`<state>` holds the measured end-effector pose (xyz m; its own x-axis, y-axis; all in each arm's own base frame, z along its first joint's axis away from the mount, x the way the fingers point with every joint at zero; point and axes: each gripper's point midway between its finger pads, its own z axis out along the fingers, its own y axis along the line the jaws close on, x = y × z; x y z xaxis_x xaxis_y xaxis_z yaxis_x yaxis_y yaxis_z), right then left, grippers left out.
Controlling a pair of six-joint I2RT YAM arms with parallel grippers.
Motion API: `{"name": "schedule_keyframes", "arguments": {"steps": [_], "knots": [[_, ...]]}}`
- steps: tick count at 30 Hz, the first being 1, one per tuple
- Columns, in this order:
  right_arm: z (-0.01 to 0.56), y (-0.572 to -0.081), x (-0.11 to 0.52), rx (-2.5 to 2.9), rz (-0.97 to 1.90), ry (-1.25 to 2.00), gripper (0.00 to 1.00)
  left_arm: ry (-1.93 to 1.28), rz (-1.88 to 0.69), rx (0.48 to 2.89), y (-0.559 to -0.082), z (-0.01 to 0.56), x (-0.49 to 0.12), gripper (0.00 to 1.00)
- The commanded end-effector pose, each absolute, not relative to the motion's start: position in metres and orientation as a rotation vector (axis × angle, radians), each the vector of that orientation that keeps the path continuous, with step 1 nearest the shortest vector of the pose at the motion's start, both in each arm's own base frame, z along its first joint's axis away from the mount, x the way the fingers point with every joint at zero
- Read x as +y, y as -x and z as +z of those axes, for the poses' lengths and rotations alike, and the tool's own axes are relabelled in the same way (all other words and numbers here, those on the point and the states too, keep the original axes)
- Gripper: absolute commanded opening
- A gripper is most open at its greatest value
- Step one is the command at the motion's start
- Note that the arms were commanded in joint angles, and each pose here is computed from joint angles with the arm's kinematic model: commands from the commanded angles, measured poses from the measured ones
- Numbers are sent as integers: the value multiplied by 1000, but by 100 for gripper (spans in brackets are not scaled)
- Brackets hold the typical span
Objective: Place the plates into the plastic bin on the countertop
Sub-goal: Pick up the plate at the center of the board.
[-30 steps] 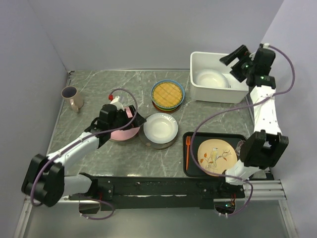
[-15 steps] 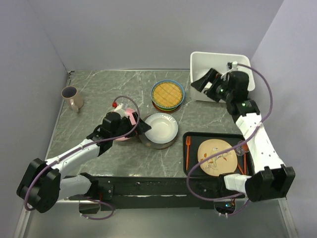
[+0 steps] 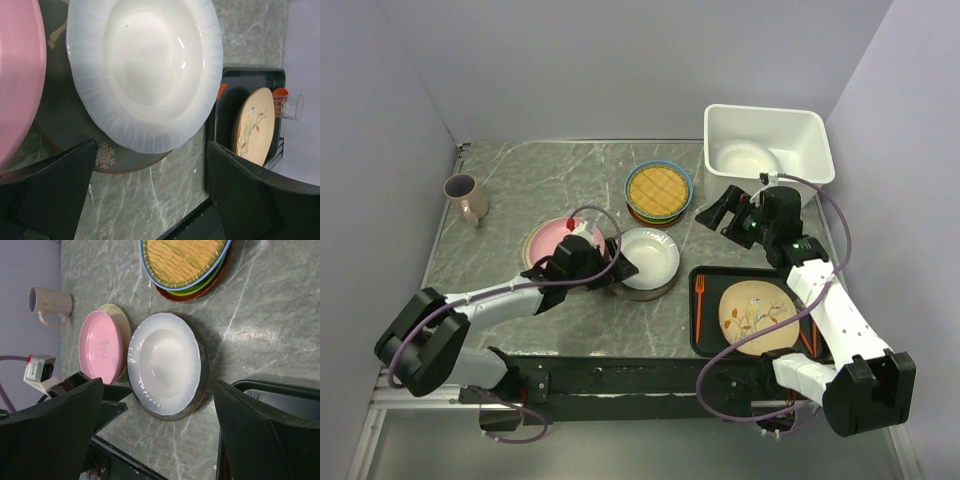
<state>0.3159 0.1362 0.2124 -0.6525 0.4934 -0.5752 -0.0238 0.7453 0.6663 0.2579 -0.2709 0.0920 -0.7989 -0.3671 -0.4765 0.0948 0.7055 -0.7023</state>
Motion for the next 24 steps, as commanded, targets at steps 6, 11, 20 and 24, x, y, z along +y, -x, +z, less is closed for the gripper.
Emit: {"name": "schedule_keyframes", "arguments": {"steps": [6, 11, 20, 24], "knots": [[227, -314, 138, 2080, 839, -294, 97, 266, -1063, 2244, -279, 98, -295, 88], [227, -314, 139, 2082, 840, -281, 97, 304, -1048, 2235, -284, 91, -295, 81], [223, -314, 138, 2096, 831, -276, 97, 315, -1026, 2260, -287, 80, -297, 64], [221, -315, 139, 2096, 836, -275, 97, 318, -1002, 2288, -288, 72, -298, 55]]}}
